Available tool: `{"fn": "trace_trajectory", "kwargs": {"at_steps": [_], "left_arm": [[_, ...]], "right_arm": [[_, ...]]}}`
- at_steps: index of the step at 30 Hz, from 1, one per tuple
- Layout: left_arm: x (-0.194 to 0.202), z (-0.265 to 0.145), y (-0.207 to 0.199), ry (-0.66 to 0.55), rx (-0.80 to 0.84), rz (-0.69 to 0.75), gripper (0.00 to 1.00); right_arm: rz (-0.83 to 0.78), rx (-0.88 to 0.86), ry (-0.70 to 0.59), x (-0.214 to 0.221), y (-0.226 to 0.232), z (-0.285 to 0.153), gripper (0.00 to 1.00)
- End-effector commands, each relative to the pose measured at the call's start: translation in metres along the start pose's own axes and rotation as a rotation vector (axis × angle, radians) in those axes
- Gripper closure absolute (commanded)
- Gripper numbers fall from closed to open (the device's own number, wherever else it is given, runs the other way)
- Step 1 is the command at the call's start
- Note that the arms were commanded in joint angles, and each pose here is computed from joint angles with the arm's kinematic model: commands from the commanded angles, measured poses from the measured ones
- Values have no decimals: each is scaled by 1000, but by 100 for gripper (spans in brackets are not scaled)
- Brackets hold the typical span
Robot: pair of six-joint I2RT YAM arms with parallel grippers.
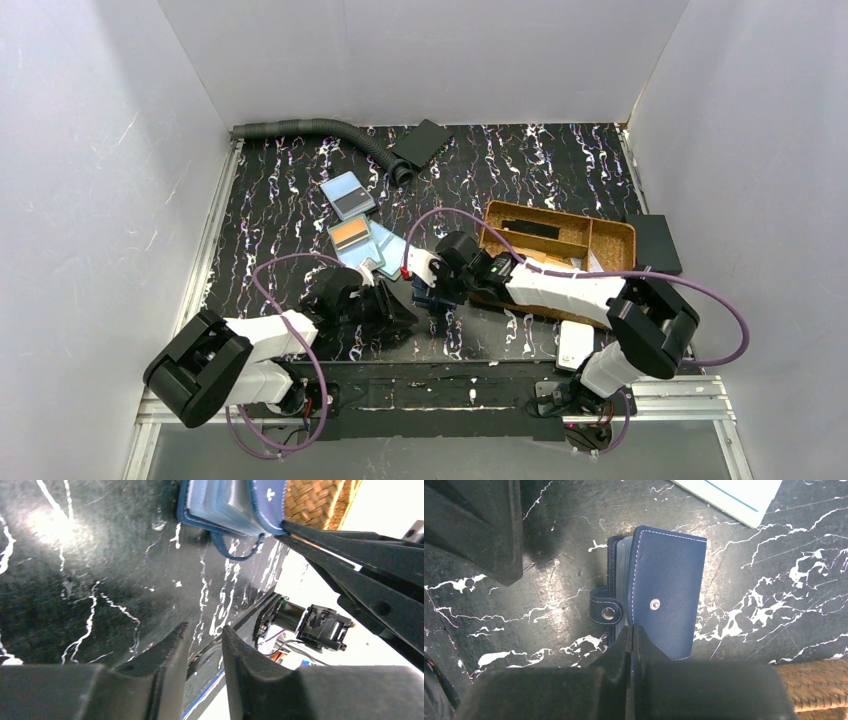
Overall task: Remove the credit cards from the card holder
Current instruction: Open the card holder at the center of the board.
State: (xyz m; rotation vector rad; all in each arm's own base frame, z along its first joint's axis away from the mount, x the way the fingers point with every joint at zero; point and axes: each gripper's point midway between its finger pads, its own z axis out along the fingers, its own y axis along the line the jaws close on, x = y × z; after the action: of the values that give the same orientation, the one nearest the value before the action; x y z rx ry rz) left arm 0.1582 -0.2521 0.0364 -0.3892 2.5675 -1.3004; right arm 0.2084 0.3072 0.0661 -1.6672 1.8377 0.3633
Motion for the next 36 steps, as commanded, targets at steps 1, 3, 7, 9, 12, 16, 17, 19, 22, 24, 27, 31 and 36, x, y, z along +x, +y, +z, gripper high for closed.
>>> {"fn": "trace_trajectory", "kwargs": {"at_steps": [1, 3, 7, 9, 12, 16, 17, 19, 22, 24, 27, 31, 36], "left_arm": [[-12, -5, -29, -42, 86, 77, 63], [-16, -5, -31, -64, 95, 92, 55], [-21, -4, -36, -90, 118, 122, 47], [-22, -3, -38, -91, 132, 134, 45], [-23, 1, -41, -88, 150, 145, 44], [-25, 6, -42, -86, 157, 146, 42], [-26, 8, -43, -86, 159, 147, 42], [-28, 11, -42, -86, 158, 143, 41], [-30, 17, -42, -83, 151, 133, 39], [-32, 21, -39, -86, 134, 112, 39], [-34, 27, -29, -90, 93, 56, 38], [-25, 36, -13, -57, 37, -36, 37], [-3, 48, 8, 8, -60, -185, 36]], "right_arm": [[66, 36, -77, -18, -15, -11, 99], [93, 13, -102, -21, -15, -14, 99], [169, -71, -172, -29, -13, -22, 99], [210, -123, -208, -32, -11, -25, 99], [264, -189, -242, -34, -9, -27, 99], [333, -260, -291, -37, -8, -32, 99], [352, -277, -303, -38, -8, -33, 99], [395, -315, -327, -39, -6, -35, 99], [433, -358, -351, -41, -5, -37, 99], [446, -374, -356, -41, -4, -37, 99], [463, -384, -352, -38, -3, -35, 99], [472, -383, -347, -37, -4, -33, 99], [475, -383, -344, -36, -4, -32, 99]]}}
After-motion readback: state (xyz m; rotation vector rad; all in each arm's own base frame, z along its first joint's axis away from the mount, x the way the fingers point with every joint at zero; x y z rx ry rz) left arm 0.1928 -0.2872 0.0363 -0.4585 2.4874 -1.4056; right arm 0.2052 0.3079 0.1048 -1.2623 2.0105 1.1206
